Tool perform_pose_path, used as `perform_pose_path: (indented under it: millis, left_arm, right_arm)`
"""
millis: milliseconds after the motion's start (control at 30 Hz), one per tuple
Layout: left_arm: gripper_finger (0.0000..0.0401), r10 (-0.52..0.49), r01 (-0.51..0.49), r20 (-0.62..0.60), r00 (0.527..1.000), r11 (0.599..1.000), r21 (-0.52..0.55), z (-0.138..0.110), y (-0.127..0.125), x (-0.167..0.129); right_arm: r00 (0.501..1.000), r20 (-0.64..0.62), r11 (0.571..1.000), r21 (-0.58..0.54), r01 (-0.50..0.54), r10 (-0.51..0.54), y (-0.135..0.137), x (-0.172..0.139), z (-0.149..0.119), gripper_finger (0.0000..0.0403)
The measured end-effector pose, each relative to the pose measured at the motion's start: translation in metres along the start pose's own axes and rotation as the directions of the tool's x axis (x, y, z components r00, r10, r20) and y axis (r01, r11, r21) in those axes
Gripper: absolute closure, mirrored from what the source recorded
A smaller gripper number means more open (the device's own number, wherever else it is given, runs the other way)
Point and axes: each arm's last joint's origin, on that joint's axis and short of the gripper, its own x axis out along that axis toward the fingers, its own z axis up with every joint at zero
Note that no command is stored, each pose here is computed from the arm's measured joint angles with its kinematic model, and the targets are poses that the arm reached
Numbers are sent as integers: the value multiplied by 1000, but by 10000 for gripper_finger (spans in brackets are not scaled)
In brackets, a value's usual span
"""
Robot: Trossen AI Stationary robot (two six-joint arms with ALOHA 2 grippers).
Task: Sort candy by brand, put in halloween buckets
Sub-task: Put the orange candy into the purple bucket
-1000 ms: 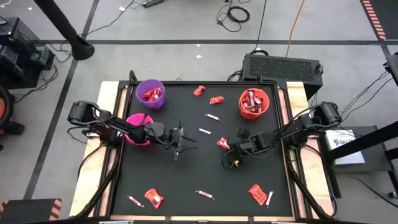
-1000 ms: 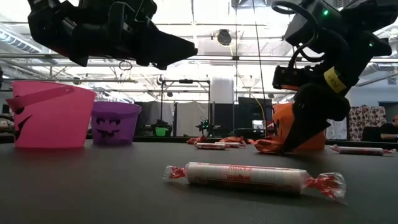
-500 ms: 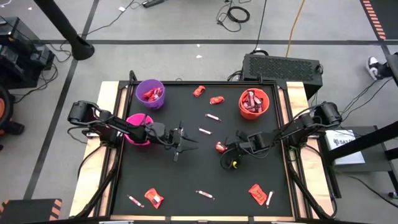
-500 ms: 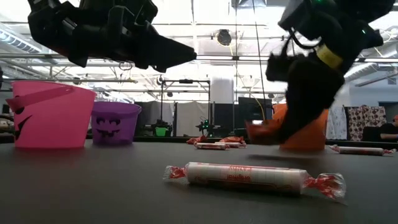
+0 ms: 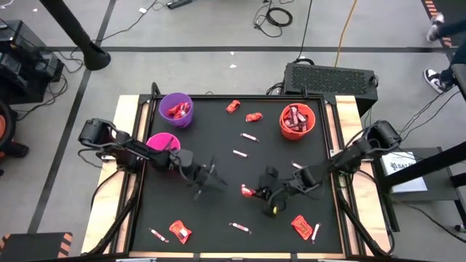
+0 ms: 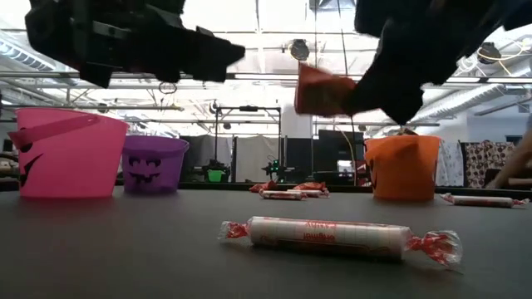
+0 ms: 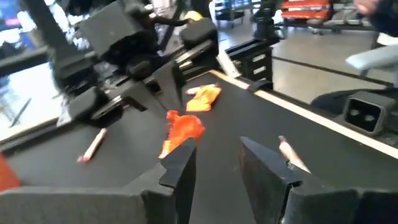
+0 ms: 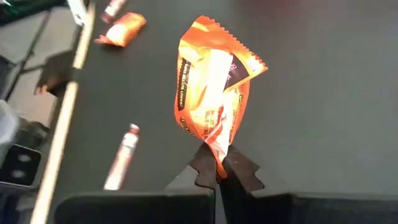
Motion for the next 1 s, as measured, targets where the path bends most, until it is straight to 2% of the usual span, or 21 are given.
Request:
perform_pose_path:
  millis: [233,400,567,733,833,1000]
  left_arm:
    - [274,-38,36,21,999,993,113,8,-19,6]
    - [274,-58,53,29,998,989,138,10,-25,8]
    - [274,-76,66,44,996,979,195,6,-32,13]
    - [274,-98,87,26,995,957,278,-7,-39,26]
    - [274,-93,84,20,995,956,282,-10,-37,37]
    - [274,-92,88,1,996,957,277,-16,-35,57]
  right_arm:
    - [997,77,999,-22,29,-27,22,-7,-13,402]
    - [996,92,998,-57,13,-8,30,3,-24,402]
    - [994,106,996,-91,15,-5,29,27,-36,402]
    - [997,58,997,-52,-49,52,21,41,-35,402]
    - [997,56,998,-20,-59,60,18,42,-33,402]
    - [996,64,997,-28,-66,68,17,43,-31,402]
